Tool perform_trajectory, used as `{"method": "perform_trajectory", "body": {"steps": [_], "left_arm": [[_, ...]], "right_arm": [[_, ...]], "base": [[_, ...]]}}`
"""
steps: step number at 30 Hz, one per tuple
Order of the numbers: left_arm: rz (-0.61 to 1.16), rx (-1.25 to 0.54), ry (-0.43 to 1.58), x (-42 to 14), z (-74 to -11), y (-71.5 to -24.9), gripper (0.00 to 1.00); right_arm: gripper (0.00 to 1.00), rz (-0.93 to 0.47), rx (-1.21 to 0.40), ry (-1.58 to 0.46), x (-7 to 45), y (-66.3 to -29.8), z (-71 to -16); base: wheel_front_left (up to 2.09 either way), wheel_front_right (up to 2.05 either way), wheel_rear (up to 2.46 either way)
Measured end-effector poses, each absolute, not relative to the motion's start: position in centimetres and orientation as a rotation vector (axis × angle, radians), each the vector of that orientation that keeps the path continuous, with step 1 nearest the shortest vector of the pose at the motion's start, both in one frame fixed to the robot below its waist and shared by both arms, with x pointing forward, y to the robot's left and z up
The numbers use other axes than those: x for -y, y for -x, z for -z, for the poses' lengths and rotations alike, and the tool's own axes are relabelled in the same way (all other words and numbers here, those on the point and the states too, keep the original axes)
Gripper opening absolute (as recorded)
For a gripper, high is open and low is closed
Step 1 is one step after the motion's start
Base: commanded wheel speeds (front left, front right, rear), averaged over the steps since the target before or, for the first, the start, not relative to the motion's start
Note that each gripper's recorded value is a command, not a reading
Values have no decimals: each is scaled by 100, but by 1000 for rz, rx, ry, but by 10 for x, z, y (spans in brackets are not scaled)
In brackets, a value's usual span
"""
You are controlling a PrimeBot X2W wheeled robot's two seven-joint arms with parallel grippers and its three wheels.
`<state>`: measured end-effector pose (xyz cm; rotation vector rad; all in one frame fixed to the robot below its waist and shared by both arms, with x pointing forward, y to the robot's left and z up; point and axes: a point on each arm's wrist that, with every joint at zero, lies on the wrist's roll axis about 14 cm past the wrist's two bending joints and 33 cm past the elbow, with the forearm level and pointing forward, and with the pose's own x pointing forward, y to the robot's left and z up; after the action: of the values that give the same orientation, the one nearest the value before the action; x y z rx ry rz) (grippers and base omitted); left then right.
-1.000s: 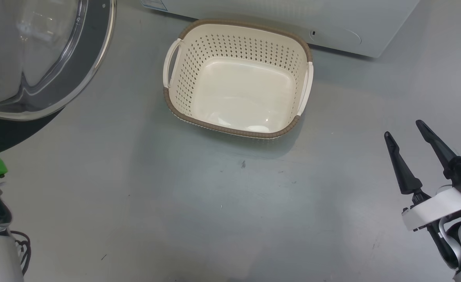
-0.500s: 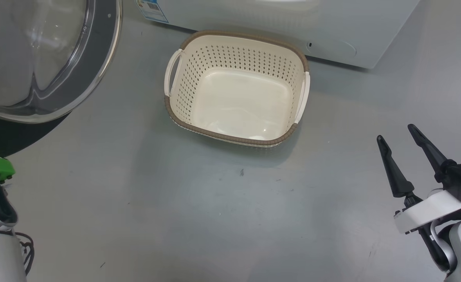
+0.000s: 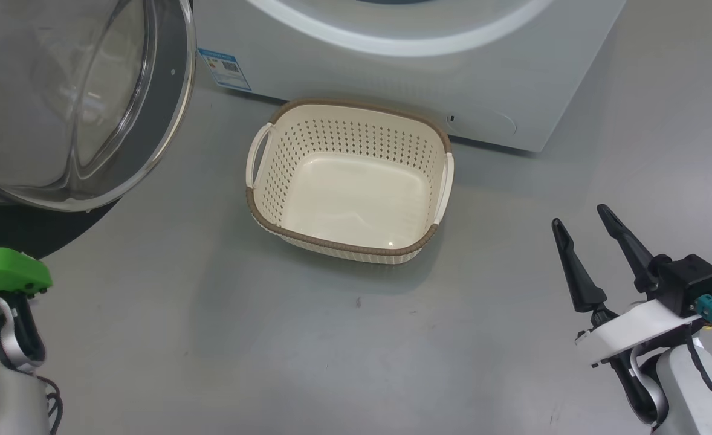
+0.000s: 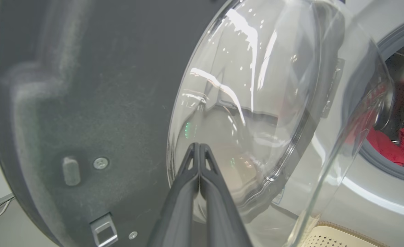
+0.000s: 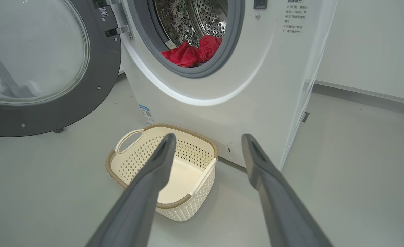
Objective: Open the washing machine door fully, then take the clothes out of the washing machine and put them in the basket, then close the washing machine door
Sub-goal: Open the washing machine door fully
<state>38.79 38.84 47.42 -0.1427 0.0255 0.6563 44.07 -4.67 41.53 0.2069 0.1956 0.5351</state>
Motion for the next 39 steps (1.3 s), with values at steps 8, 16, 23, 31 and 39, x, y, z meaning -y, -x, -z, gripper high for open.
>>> {"method": "perform_trajectory", "body": {"steps": [8, 16, 23, 31, 39], "left_arm": [[-559, -11, 135, -362, -481, -392, 0], [-423, -7, 149, -322, -482, -400, 0], [-278, 6, 179, -273, -485, -412, 0], [-135, 16, 207, -222, -490, -421, 0], [-37, 20, 228, -187, -492, -424, 0]], "right_arm": [[100, -496, -155, -217, 55, -432, -434], [100, -424, -117, -221, 76, -422, -451], [100, -361, -78, -219, 97, -414, -465], [100, -295, -46, -216, 118, -402, -476], [100, -239, -22, -212, 138, -392, -484]], "base": [[0, 0, 0], [0, 0, 0], [0, 0, 0], [0, 0, 0], [0, 0, 0]]}}
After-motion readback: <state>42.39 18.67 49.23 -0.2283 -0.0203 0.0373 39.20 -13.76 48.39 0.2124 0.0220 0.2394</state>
